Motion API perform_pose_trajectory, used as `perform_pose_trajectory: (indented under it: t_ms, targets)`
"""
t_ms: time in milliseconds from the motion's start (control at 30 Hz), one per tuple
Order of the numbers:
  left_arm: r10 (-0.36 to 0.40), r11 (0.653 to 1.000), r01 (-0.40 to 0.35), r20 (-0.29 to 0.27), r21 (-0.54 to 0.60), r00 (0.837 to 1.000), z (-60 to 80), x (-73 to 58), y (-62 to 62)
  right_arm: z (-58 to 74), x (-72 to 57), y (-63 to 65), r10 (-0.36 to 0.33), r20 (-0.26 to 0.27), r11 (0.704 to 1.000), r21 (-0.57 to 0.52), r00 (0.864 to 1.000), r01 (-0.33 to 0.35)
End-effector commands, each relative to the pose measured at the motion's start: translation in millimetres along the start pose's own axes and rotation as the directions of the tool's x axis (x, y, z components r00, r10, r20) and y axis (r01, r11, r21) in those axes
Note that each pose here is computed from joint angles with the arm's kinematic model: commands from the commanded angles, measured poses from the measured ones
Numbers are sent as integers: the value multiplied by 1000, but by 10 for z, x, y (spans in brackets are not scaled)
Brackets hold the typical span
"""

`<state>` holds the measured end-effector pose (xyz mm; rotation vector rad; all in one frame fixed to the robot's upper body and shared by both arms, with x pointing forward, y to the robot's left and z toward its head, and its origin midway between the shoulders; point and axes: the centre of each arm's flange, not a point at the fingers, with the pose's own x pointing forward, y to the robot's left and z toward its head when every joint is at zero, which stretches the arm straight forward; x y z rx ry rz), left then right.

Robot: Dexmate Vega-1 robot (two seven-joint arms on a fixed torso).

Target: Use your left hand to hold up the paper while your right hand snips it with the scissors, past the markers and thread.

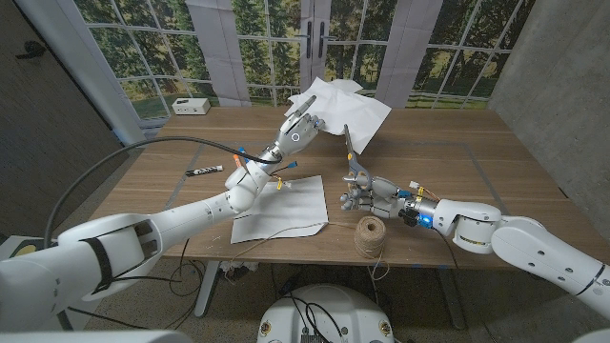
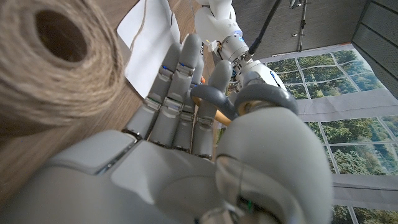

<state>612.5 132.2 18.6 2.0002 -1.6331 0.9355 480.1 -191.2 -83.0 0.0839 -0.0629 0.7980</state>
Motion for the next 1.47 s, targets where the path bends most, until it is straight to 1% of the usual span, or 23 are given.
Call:
perform_pose_trajectory:
  t_ms: [33,200,333,467,633,800,900,1033,1133,1267,1467]
  targets:
    - [4,1000,-4,0,-2,1000,7,-32,21,17,-58,39,-10,20,1000,-13,1000,10]
    - [-1,1000,1,-6,0,1000,-22,-39,35,37,-87,28,-22,22,1000,-5,1000,22]
    - [0,1000,0,-2,-2,1000,-18,-42,45,55,-96,30,-23,33,1000,-20,999,23]
    - [1,1000,-1,-2,-4,1000,-16,-52,60,59,-124,46,-37,41,999,-22,998,38]
    - [14,1000,-14,7,1,1000,-31,-80,85,27,-135,67,-52,44,998,-26,998,54]
    - [21,1000,-21,12,4,1000,-40,-92,88,-37,-122,60,-63,53,998,-13,997,64]
    - [18,1000,-18,-4,-6,1000,-57,-106,106,-46,-129,62,-58,54,998,-17,997,59]
    - [17,1000,-17,-5,3,1000,-71,-117,122,-25,-151,37,-59,48,998,-25,997,60]
    - [4,1000,-4,-18,6,1000,-70,-124,139,-29,-163,13,-49,43,998,-27,998,50]
    - [7,1000,-7,-2,15,1000,-50,-135,137,-19,-174,-53,-45,38,999,-21,998,46]
    - [-2,1000,2,0,15,1000,-25,-127,113,-31,-148,-117,-37,34,999,-16,999,38]
